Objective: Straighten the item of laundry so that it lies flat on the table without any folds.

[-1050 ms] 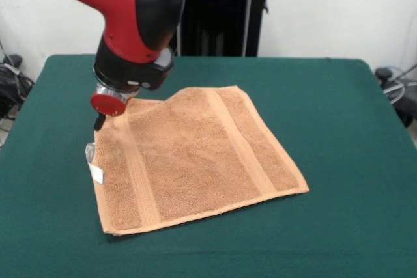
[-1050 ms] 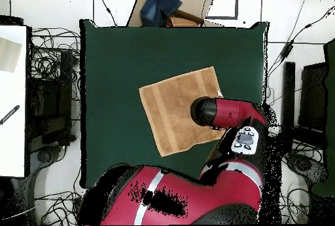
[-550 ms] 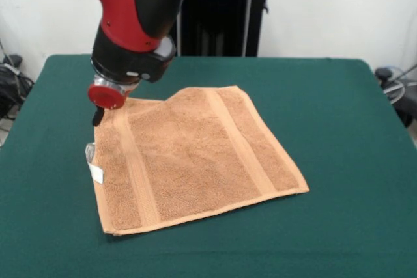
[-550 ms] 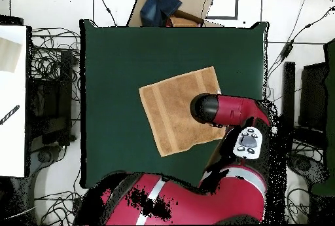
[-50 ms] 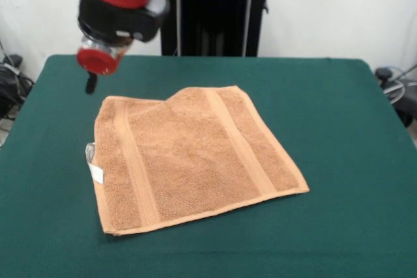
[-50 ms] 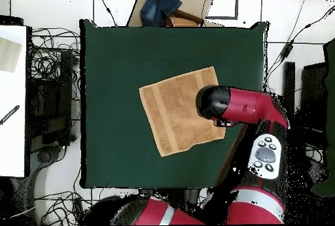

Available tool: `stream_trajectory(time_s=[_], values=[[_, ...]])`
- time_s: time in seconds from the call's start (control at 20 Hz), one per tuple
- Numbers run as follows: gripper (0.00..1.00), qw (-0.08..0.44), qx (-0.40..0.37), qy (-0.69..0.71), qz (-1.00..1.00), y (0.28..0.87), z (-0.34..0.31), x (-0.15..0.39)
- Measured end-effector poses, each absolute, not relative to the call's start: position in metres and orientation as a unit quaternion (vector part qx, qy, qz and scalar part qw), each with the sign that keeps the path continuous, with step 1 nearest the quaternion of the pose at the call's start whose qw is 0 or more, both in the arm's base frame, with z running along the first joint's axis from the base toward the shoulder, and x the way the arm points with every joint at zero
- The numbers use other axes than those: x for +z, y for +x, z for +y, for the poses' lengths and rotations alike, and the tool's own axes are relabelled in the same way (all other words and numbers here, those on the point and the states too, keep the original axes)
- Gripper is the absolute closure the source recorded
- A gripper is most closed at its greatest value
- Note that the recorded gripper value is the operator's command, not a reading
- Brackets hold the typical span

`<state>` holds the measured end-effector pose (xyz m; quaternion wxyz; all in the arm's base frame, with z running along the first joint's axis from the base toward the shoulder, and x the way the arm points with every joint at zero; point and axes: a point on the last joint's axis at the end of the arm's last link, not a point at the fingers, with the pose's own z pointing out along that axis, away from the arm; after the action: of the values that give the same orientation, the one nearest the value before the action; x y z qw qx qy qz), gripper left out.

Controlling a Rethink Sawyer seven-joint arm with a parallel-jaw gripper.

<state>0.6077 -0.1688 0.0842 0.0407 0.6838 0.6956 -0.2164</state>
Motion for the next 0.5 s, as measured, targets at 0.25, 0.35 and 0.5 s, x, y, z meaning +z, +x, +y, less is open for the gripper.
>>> stream_trajectory(time_s=[0.25,0.35,0.5], values=[[0.0,0.044,-0.213,0.674,0.706,0.611,-0.177,0.097],[0.0,0.044,-0.212,0.671,0.709,0.611,-0.176,0.098],[0.0,0.044,-0.212,0.67,0.71,0.612,-0.174,0.098]])
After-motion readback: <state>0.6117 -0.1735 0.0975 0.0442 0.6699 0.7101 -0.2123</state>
